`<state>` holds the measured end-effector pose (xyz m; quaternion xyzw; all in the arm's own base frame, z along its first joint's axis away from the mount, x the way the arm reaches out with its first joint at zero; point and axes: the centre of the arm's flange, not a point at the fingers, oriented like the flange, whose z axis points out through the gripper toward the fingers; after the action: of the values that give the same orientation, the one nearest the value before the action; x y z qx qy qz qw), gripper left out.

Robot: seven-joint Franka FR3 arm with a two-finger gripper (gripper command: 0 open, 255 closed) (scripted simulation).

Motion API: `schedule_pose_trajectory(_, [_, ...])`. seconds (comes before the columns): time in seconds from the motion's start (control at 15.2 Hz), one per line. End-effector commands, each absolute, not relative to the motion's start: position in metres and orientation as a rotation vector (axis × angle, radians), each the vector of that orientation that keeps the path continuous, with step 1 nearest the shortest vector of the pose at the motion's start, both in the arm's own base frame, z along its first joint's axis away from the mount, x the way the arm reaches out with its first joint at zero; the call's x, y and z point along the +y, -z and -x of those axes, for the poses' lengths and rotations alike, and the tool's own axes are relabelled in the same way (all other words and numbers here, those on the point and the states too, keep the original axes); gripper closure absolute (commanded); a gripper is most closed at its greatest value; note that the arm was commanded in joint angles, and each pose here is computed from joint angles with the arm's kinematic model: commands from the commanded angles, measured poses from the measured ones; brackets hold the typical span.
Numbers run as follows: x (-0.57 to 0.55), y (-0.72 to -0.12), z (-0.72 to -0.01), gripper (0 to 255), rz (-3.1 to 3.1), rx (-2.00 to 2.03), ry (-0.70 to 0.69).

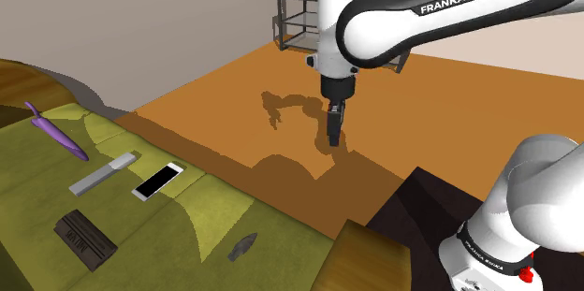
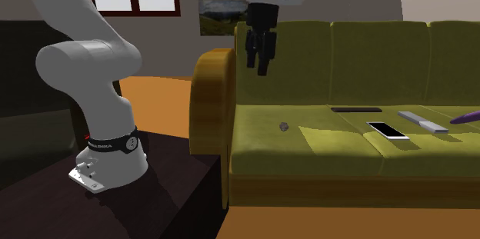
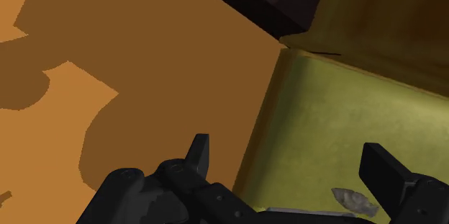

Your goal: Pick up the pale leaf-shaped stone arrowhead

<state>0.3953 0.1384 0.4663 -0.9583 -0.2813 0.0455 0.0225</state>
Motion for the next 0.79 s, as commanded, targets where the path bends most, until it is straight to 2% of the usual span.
schedule_pose_trajectory(0.0, [0.16, -0.447, -0.409, 0, 2.944, -0.959, -0.137])
schedule_pose_trajectory(0.73, [0.267, -0.355, -0.45, 0, 2.777, -1.41, -0.119])
